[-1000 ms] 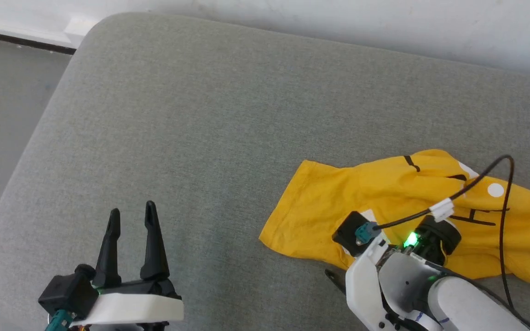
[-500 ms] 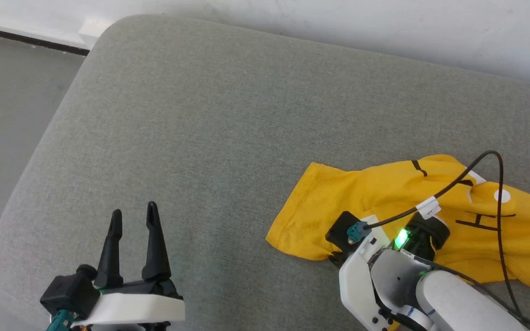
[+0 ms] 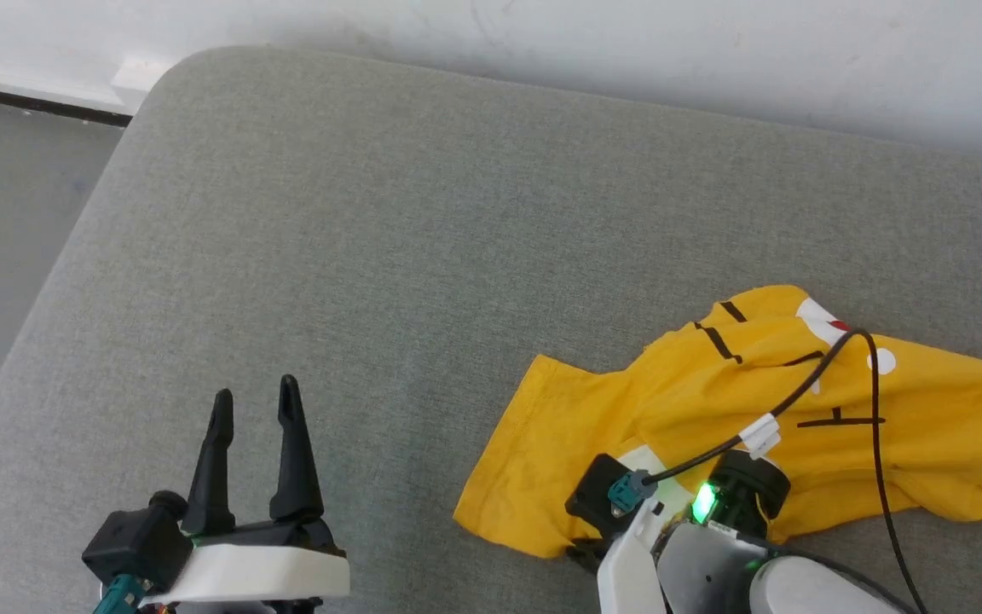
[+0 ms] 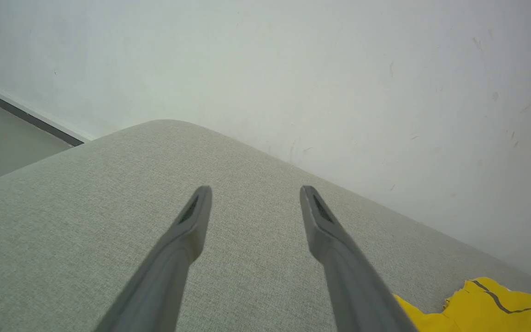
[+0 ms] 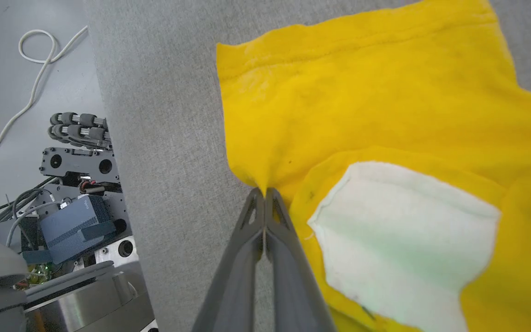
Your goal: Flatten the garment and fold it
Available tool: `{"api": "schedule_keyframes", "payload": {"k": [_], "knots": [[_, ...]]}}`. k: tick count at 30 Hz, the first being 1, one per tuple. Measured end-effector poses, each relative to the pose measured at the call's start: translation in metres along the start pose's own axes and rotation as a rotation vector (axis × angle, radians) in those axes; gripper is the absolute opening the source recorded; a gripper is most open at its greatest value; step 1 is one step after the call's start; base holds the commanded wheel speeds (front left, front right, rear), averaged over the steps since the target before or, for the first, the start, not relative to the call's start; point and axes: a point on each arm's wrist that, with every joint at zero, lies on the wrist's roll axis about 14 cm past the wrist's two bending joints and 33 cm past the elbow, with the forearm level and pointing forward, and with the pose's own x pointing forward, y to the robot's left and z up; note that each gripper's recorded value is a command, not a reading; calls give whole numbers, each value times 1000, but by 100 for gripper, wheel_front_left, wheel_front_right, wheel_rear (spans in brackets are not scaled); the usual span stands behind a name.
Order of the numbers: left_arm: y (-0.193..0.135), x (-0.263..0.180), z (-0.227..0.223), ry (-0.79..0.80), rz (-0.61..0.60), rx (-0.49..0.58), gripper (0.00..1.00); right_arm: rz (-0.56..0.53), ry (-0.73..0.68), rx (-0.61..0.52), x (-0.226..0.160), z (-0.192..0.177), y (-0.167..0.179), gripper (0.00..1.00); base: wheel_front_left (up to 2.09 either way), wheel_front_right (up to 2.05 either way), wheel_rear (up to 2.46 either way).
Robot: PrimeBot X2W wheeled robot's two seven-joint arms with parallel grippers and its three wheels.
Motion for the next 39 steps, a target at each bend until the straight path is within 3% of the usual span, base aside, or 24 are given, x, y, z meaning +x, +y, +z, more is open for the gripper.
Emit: {"api": "schedule_keyframes", "payload": {"k": [1, 9, 15, 18, 25, 31, 39], "knots": [[-1, 0, 0, 1, -1, -1, 100, -5, -15, 3, -1, 3, -1, 100, 0, 0, 0], [-9, 2, -1, 0, -31, -3, 100, -98, -341, 133, -32, 69, -25, 100, 0, 0, 0], [-19, 2, 2, -12, -66, 0, 100, -407, -679, 247, -105, 99, -88, 100, 0, 0, 0], [-25, 4, 5, -23, -91, 8, 100, -597, -770, 298, -144, 81, -116, 100, 0, 0, 0], [-34, -1, 2, -14, -168, 107, 100, -1010, -846, 383, -230, -8, -150, 100, 0, 0, 0], [-40, -14, -14, 44, -212, 126, 100, -1183, -915, 525, -269, -80, -150, 100, 0, 0, 0], [-63, -17, -28, 123, -310, 161, 100, -1238, -945, 540, -276, -94, -152, 100, 0, 0, 0]]}}
